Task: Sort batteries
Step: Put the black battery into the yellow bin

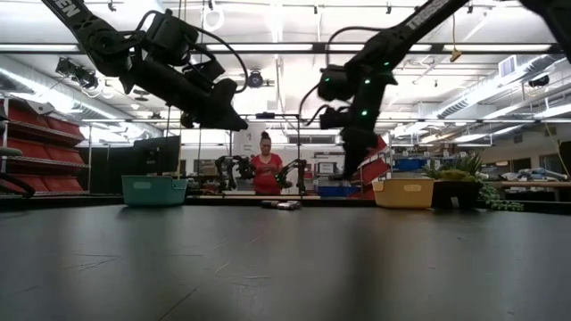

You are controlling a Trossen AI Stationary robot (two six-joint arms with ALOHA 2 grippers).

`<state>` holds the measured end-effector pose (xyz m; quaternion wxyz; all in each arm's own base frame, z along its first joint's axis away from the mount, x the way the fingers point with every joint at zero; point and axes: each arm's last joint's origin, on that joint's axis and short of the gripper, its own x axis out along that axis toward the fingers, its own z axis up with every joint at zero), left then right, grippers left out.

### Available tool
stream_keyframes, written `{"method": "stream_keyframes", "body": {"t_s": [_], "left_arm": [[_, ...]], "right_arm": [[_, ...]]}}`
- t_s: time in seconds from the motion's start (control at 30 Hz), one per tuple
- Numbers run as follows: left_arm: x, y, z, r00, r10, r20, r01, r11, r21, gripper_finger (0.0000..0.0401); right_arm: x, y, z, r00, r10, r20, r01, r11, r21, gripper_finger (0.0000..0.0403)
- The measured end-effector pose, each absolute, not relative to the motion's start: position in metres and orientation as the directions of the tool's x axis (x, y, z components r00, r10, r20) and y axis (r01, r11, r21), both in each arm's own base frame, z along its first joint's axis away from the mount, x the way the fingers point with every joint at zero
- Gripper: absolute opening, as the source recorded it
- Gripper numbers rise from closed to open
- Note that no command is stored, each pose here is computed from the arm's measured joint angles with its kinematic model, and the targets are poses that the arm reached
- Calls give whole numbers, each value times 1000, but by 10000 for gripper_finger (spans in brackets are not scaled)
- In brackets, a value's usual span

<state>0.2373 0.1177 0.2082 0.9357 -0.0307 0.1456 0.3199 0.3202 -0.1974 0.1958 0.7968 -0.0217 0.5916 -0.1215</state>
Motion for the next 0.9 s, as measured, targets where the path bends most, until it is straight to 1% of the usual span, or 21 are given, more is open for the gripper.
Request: {"method": "stream_keyframes", "body": {"t_s": [0.13,0.2,0.27,0.37,0.47,0.5,0.57,0.67,0.73,0.8,0.87,0.9], "left_arm": [[237,118,208,752,589,-296,-608,793,37,140],[237,118,208,752,589,-296,-608,793,37,140],[237,118,208,752,589,-296,-608,793,37,140],[237,118,208,753,590,-292,-608,793,36,140],[238,118,209,756,591,-282,-608,793,33,140],[238,118,209,756,591,-281,-608,793,33,140],[238,118,209,756,591,-281,-608,793,33,140],[238,118,209,756,591,-282,-608,793,33,140],[238,118,209,756,591,-282,-608,793,33,140],[238,118,209,756,591,-282,-608,793,33,140],[238,118,209,756,591,-282,-608,793,33,140],[238,118,209,756,591,-282,-608,793,33,140]], "right_arm": [[294,-201,207,262,-346,-901,315,913,-259,47],[279,-204,216,246,-432,-868,411,857,-311,47],[262,-207,220,199,-494,-846,493,797,-349,47],[238,-211,214,129,-515,-847,568,739,-363,47],[223,-216,206,104,-509,-854,616,707,-347,52],[219,-216,202,95,-496,-863,617,710,-340,66],[216,-217,197,88,-483,-871,616,713,-333,111],[222,-217,201,122,-508,-853,618,711,-336,187],[227,-217,208,143,-521,-841,614,713,-338,225],[236,-220,219,193,-557,-808,612,712,-344,247],[246,-220,231,274,-562,-781,587,740,-327,254],[251,-220,236,333,-550,-766,569,765,-302,253]]}}
